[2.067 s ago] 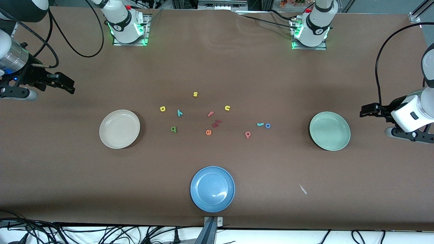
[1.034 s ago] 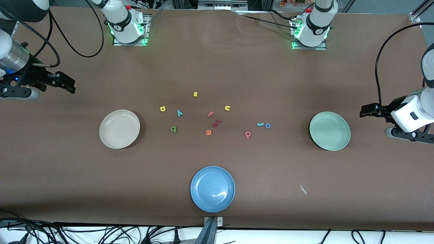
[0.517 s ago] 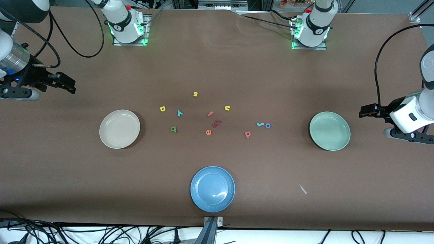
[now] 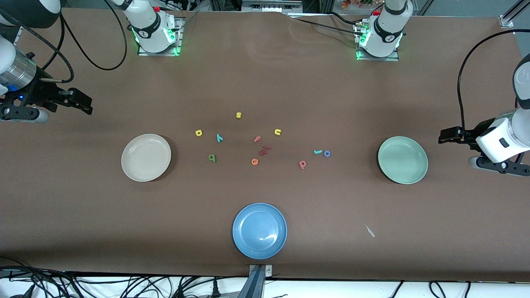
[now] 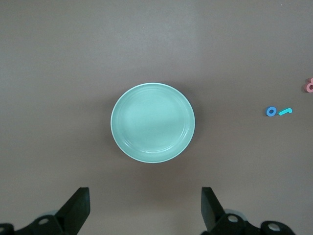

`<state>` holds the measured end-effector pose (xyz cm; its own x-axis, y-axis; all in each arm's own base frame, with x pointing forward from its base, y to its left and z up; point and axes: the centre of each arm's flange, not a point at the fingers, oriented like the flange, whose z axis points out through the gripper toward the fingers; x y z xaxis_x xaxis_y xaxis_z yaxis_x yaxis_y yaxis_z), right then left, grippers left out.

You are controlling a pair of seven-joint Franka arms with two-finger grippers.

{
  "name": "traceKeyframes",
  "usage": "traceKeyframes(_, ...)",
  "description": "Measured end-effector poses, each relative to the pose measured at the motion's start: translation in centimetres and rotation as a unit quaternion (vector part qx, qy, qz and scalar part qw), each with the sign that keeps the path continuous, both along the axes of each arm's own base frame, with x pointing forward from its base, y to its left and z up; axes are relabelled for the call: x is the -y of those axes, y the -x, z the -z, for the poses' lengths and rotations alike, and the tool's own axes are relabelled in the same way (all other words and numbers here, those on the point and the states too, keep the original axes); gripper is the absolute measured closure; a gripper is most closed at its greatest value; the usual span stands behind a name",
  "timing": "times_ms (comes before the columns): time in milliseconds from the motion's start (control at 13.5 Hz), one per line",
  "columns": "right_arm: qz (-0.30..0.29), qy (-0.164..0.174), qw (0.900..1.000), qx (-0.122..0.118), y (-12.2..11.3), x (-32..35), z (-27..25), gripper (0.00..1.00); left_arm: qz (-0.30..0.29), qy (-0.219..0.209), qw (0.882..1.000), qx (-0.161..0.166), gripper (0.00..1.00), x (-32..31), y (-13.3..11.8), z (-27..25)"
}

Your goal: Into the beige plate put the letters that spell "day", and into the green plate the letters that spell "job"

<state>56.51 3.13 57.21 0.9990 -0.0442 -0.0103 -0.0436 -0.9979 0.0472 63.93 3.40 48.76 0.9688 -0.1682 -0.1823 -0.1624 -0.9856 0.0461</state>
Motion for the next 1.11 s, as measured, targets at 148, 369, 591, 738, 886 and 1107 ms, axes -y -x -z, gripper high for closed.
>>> traceKeyframes(148,0.0,0.0,1.0,0.0,0.0,0.0,0.0,0.0,0.0,0.0,1.0,0.0,0.0,0.0,0.0,-0.01)
traceKeyframes(369,0.0,0.0,1.0,0.0,0.0,0.01,0.0,0.0,0.0,0.0,1.0,0.001,0.0,0.0,-0.03,-0.08)
traceKeyframes(591,0.0,0.0,1.0,0.0,-0.01,0.02,0.02,0.0,-0.013,-0.003,1.0,0.016,0.01,-0.14,-0.38,-0.41)
traceKeyframes(738,0.0,0.0,1.0,0.0,-0.01,0.02,0.02,0.0,-0.026,-0.006,0.999,0.023,0.0,-0.24,-0.55,-0.64)
traceKeyframes(886,0.0,0.0,1.0,0.0,-0.01,0.03,0.03,0.0,-0.032,-0.007,0.999,0.026,0.0,-0.36,-0.58,-0.75)
traceKeyframes(1107,0.0,0.0,1.0,-0.001,-0.03,0.03,0.06,0.0,-0.05,-0.01,0.998,0.026,0.0,-0.46,-0.58,-0.82)
